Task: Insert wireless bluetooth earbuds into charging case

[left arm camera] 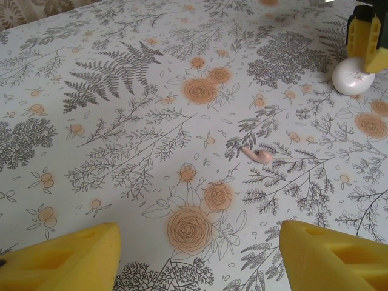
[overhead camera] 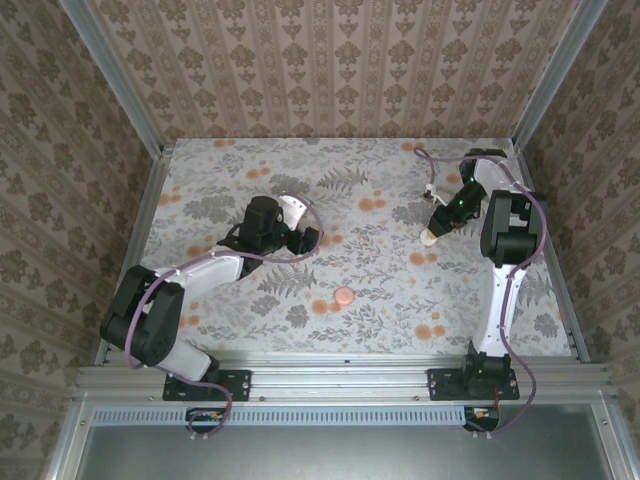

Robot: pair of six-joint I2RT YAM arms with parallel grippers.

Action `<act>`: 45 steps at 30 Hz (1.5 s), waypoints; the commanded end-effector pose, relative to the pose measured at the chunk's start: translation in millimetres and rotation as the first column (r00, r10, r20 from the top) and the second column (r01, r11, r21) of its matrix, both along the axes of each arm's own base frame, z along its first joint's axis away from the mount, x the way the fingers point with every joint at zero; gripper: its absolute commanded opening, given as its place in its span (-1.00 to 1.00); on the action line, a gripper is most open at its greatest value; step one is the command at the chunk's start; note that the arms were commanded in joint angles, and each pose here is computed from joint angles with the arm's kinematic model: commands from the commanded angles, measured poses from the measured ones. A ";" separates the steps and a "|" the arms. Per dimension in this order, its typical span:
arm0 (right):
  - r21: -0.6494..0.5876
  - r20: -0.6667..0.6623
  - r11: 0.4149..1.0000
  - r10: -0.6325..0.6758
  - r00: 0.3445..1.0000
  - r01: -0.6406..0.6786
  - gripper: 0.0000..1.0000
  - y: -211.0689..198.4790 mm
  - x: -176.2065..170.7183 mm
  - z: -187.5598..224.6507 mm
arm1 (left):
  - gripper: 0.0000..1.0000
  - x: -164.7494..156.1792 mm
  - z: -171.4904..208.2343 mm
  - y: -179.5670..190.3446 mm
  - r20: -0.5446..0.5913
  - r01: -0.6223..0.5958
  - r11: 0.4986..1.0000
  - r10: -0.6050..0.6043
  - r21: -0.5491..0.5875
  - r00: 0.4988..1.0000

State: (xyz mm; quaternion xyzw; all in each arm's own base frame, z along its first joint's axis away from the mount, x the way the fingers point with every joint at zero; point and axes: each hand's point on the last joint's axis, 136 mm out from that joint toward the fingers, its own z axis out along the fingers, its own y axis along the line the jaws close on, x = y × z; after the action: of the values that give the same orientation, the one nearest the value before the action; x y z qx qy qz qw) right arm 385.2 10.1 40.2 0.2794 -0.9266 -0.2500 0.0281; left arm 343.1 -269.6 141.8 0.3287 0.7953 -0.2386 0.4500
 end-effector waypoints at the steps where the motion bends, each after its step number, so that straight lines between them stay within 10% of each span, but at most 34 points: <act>1: -0.020 -0.002 1.000 -0.007 1.000 0.007 -0.21 -6.6 2.9 1.0 | 0.40 4.9 8.8 -4.5 0.027 0.004 1.000 -0.004 0.002 1.000; 29: 0.100 0.273 0.976 -0.213 0.938 0.192 -0.14 12.1 35.4 59.0 | 0.41 18.1 18.6 17.4 -0.067 -0.227 0.972 0.223 -0.054 0.972; 45: 0.070 0.253 0.933 -0.358 0.899 0.352 -0.11 81.7 -19.0 81.0 | 0.42 -13.2 19.5 96.4 -0.328 -0.527 0.850 0.494 -0.017 0.806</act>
State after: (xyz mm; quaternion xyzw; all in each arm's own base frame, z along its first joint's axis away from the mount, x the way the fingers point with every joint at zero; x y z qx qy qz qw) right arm 368.4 87.3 108.1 0.1790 -0.9475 -0.2333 -0.1254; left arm 344.5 -194.8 180.4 0.0886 0.8721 -0.2114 0.4322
